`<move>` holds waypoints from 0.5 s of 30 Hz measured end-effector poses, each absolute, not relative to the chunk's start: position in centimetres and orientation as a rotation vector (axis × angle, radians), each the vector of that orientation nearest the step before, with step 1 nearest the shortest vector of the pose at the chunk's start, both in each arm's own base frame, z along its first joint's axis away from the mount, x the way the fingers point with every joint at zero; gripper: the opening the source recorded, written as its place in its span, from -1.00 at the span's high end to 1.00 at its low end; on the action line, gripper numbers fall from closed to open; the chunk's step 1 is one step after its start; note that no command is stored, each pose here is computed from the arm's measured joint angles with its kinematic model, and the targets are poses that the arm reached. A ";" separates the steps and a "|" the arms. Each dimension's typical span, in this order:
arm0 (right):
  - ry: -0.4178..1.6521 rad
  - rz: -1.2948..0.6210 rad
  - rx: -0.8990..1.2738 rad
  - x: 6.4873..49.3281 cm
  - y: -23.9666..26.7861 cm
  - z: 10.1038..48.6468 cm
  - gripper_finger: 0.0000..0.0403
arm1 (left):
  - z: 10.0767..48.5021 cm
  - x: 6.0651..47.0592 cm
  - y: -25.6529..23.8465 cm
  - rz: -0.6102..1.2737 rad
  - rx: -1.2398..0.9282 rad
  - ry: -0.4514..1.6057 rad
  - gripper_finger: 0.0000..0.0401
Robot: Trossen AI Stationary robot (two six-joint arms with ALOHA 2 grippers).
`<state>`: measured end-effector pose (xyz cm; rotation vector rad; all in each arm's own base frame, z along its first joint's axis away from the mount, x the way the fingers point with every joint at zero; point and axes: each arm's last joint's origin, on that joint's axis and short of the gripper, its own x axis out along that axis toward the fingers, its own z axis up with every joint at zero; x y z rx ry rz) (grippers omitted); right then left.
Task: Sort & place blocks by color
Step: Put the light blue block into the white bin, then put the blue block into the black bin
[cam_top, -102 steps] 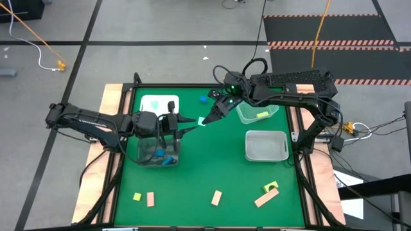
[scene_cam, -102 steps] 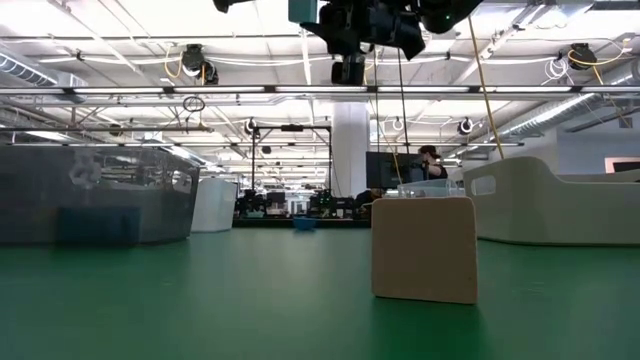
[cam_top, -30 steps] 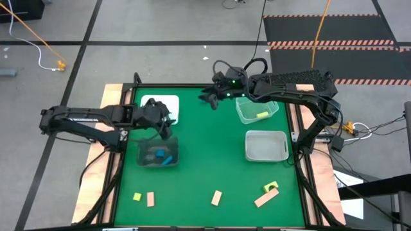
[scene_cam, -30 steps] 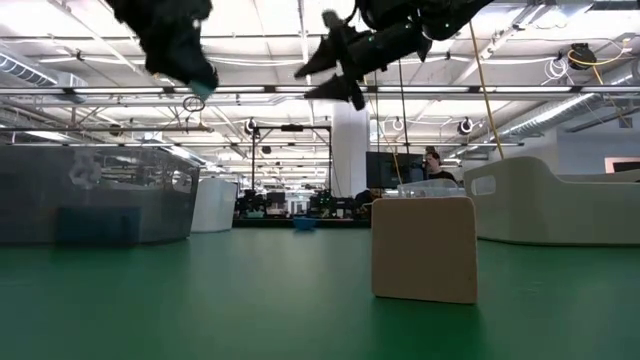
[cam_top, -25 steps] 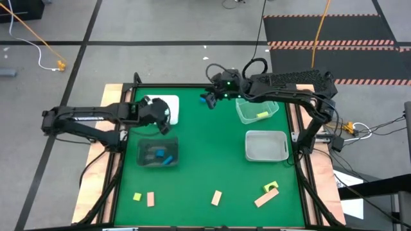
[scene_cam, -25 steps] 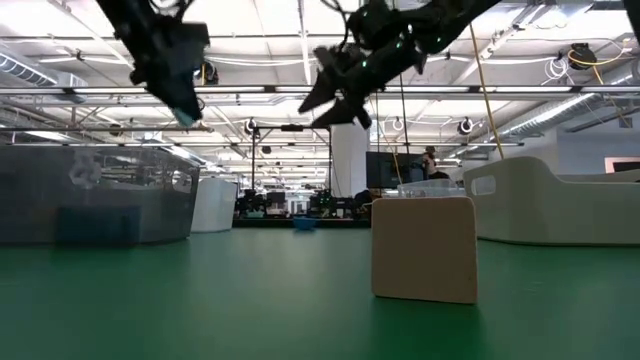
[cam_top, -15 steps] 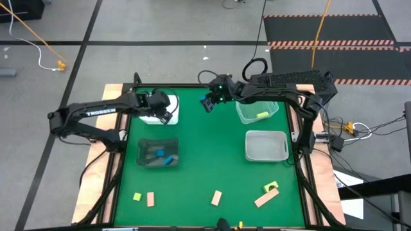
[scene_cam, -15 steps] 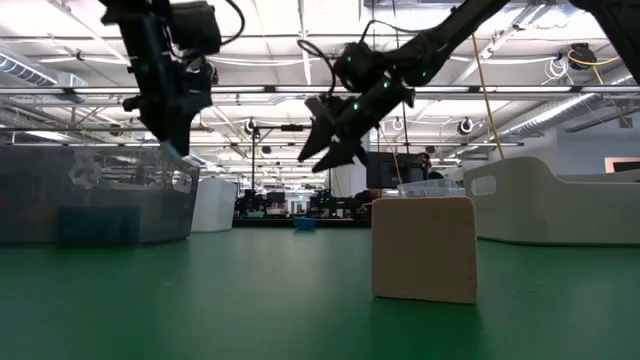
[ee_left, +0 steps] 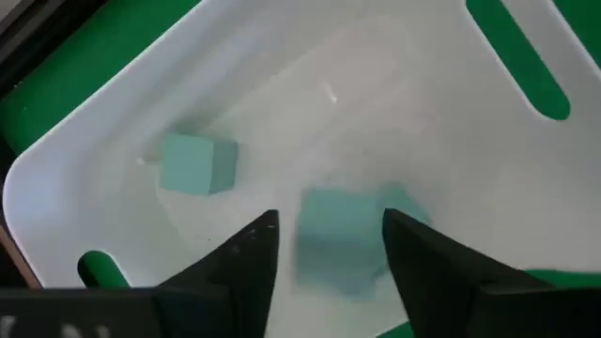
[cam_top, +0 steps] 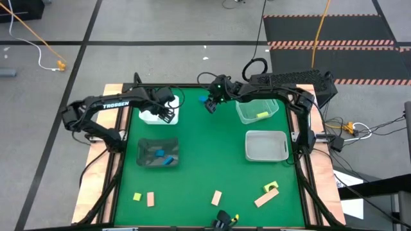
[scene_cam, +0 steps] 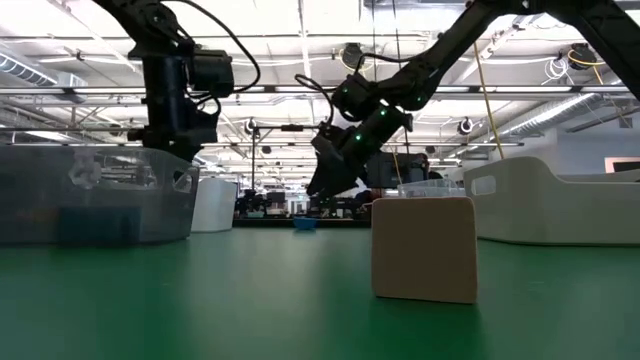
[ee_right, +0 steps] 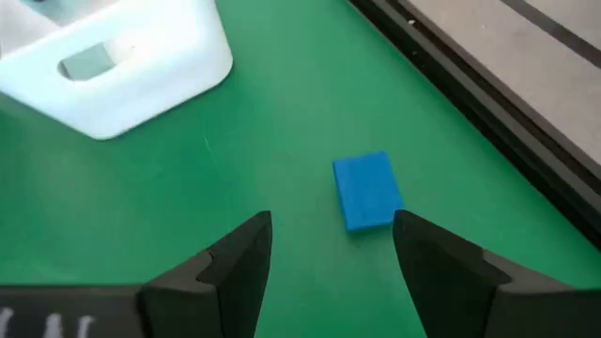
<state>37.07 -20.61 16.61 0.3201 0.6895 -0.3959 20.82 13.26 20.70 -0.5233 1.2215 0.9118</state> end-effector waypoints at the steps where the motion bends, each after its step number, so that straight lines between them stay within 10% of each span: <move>1: 0.691 -0.395 0.313 37.0 -20.7 16.6 -0.05 | 20.7 20.8 13.4 0.918 -0.530 1.211 -0.01; 15: 0.604 -0.400 0.274 36.8 -23.0 16.0 -0.05 | 21.1 20.9 14.0 0.965 -0.590 1.117 -0.07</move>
